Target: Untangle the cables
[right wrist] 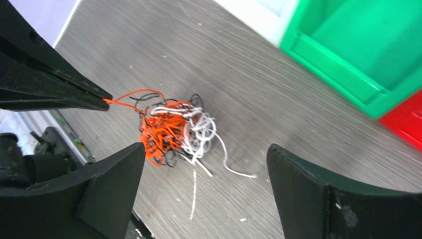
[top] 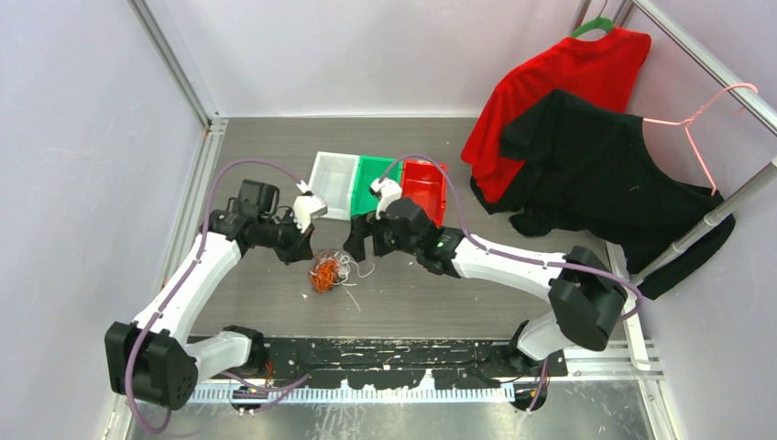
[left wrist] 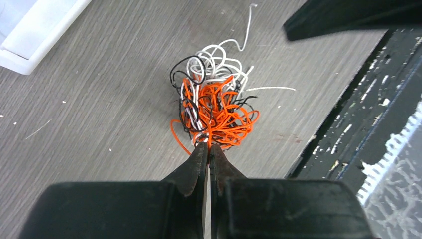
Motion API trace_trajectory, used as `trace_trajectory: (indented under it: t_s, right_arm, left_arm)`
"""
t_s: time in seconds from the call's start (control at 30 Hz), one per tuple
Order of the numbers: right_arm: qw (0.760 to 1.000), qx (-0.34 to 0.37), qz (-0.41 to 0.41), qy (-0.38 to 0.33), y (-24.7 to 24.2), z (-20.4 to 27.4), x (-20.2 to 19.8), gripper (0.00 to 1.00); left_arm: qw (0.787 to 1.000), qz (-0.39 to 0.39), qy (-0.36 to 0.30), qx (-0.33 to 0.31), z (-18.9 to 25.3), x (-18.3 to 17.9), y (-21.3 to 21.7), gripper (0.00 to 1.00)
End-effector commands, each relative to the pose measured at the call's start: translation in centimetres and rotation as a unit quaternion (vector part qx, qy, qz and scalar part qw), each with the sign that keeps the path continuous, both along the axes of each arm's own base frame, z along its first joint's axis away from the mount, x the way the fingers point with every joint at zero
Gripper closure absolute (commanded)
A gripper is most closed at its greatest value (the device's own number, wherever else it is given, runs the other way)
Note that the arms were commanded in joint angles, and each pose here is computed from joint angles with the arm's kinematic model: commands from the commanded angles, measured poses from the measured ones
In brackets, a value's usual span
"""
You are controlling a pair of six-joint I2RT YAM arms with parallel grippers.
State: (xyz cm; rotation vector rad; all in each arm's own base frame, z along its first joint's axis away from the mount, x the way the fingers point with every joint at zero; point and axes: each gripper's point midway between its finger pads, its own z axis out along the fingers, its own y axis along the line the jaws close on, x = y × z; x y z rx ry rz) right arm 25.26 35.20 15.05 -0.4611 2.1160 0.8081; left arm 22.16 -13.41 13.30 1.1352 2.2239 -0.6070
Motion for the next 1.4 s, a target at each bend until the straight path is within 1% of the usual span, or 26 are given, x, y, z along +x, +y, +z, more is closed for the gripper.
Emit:
trace_trajectory:
  t_s: [0.0,0.1,0.23,0.43,0.57,0.7,1.07,1.2,1.37]
  right_arm:
    - [0.995,0.076,0.049,-0.043,4.3,4.8,-0.3,0.03]
    - [0.993,0.088,0.067,-0.044,5.7,4.9,-1.1,0.04]
    - [0.991,0.103,0.065,-0.047,6.6,4.6,-1.4,0.06]
    - [0.989,0.115,0.068,-0.061,7.9,4.7,-1.7,0.08]
    - [0.991,0.105,0.064,-0.06,8.6,4.2,-1.4,0.09]
    - [0.99,0.112,0.062,-0.058,9.2,4.0,-1.2,0.09]
    - [0.984,0.162,0.058,-0.047,10.5,4.5,-1.1,0.09]
    - [0.982,0.179,0.052,-0.039,10.6,4.2,-1.2,0.09]
    - [0.982,0.185,0.027,-0.033,10.8,3.6,-0.3,0.09]
  left_arm:
    - [0.999,0.008,0.019,-0.049,3.4,-1.8,-1.2,0.97]
    - [0.997,0.023,0.024,-0.064,4.5,-2.3,-1.4,0.99]
    - [0.996,0.04,0.025,-0.079,5.7,-2.9,-1.5,0.99]
    - [0.991,0.074,0.052,-0.098,7.2,-3.3,-1.8,1.0]
    - [0.989,0.07,0.059,-0.118,8.6,-3.8,-2.3,1.0]
    - [0.986,0.065,0.067,-0.139,9.9,-4.2,-2.9,1.0]
    - [0.98,0.038,0.074,-0.181,12.6,-5.0,-4.0,1.0]
    - [0.979,0.031,0.073,-0.186,13.3,-5.3,-4.2,1.0]
    - [0.976,0.019,0.074,-0.202,14.3,-5.7,-4.5,1.0]
